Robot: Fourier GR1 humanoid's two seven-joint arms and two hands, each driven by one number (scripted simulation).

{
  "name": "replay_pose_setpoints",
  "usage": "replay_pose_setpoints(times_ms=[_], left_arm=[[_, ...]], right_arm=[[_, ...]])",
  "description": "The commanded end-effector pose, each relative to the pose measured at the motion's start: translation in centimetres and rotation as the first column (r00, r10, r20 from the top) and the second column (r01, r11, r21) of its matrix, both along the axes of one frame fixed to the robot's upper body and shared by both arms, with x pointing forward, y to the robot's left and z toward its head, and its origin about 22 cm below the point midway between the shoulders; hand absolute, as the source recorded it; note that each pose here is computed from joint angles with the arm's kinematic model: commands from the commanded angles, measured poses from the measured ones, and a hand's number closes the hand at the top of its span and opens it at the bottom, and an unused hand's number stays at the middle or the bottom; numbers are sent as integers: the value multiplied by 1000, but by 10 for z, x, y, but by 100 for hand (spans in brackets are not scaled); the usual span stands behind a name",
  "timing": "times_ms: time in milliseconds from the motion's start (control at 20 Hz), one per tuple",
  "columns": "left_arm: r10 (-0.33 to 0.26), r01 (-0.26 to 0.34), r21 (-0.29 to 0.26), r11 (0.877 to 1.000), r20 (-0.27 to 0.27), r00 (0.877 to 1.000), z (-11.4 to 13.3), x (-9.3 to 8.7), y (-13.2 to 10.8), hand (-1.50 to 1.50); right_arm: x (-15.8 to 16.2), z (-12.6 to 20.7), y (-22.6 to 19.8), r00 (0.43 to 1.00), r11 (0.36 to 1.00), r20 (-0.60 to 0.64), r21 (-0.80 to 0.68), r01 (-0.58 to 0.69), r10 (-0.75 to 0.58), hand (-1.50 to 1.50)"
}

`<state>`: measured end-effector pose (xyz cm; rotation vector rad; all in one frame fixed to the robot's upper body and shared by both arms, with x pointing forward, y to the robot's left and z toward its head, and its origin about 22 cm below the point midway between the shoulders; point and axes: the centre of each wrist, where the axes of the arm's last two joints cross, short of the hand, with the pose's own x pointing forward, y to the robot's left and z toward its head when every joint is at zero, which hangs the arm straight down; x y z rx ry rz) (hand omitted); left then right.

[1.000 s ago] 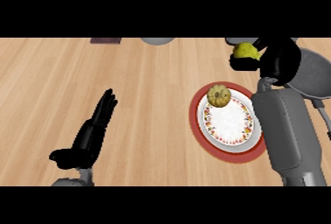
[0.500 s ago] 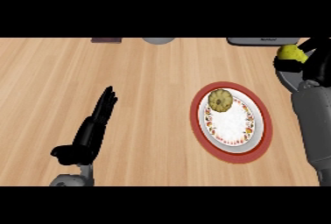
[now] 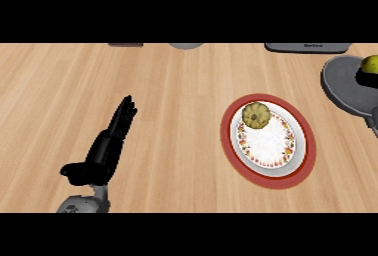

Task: Pick the pear from the plate and place it in the pan

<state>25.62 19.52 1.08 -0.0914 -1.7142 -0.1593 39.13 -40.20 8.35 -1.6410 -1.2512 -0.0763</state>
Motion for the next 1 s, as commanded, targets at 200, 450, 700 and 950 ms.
replay_pose_setpoints(times_ms=[200, 450, 700, 950], left_arm=[[-29, 29, -3, 1000, -9, 1000, 12, -7, 4, 0], [-43, 43, -5, 999, 28, 999, 15, 5, -12, 0], [-55, 55, -24, 998, 17, 998, 7, -1, -17, 0], [-24, 24, 7, 1000, 23, 999, 4, 1, -7, 0]], right_arm=[[-12, 2, -43, 999, 1000, 45, 11, 28, -28, 150], [-21, -17, -50, 920, 964, -373, 265, -19, 121, -150], [-12, 3, -52, 929, 897, -261, 420, -136, 263, -150], [-20, -13, -50, 976, 908, -32, 373, -191, 218, -150]])
